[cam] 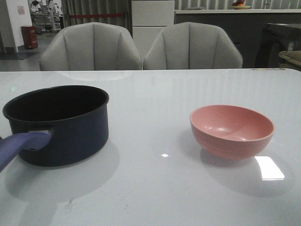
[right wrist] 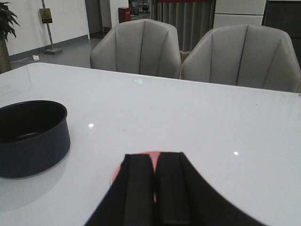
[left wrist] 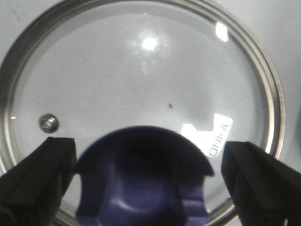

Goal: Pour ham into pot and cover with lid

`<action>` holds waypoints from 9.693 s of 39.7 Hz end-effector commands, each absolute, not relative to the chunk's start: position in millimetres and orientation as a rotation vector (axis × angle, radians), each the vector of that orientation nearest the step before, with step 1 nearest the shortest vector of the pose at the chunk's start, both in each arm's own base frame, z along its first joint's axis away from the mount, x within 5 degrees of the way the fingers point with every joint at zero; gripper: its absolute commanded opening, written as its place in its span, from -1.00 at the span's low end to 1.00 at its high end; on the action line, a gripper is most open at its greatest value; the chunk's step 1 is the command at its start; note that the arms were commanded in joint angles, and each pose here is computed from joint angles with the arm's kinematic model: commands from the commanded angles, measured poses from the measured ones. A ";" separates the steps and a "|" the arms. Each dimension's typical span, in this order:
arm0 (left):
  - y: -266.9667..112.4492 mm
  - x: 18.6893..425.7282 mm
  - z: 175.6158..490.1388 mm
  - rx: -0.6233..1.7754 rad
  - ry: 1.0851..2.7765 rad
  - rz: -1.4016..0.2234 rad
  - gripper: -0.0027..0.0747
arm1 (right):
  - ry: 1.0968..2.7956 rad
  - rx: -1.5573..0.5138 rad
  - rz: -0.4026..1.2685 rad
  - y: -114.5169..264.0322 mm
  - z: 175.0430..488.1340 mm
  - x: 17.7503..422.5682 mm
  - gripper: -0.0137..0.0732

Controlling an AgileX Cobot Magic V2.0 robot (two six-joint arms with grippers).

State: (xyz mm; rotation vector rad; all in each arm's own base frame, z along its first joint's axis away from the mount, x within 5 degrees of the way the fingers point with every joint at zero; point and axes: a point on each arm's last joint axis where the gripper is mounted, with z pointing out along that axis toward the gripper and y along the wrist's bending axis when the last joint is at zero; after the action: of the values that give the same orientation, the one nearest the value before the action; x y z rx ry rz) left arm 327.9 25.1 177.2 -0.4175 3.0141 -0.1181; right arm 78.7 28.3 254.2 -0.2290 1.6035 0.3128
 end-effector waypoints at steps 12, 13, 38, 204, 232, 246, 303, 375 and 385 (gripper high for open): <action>26.3 335.3 180.2 -0.435 3.006 -0.125 -0.14 | 1.521 -0.199 0.299 26.1 268.0 79.8 -0.35; 26.3 335.0 180.4 -0.434 3.010 -0.124 -0.22 | 1.521 -0.199 0.299 26.1 268.0 79.8 -0.35; 27.2 348.3 237.1 -0.353 2.895 -0.128 -0.64 | 1.521 -0.199 0.299 26.1 268.0 79.8 -0.35; -44.0 118.5 355.7 0.283 1.851 -0.296 0.51 | 1.521 -0.199 0.299 26.1 268.0 79.8 -0.35; -17.2 42.0 288.3 0.246 1.614 -0.321 -0.64 | 1.521 -0.199 0.299 26.1 268.0 79.8 -0.35; -17.2 41.9 287.6 0.248 1.622 -0.321 -0.64 | 1.521 -0.199 0.299 26.1 268.0 79.8 -0.35; -2.8 55.1 207.7 -0.003 1.434 -0.088 -0.64 | 1.523 -0.200 0.299 26.2 267.8 79.8 -0.35; -2.8 55.1 207.7 -0.003 1.434 -0.088 -0.64 | 1.481 -0.050 0.118 5.9 203.6 55.2 -0.35; -2.8 55.1 207.7 -0.003 1.434 -0.088 -0.64 | 1.481 -0.050 0.118 5.9 203.6 55.2 -0.35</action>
State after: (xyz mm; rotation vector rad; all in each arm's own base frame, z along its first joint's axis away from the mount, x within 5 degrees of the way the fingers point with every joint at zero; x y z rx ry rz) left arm 56.0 -3.1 210.2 0.0115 1.4974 -0.0762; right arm 56.5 6.1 199.9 -0.0458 1.5588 0.1269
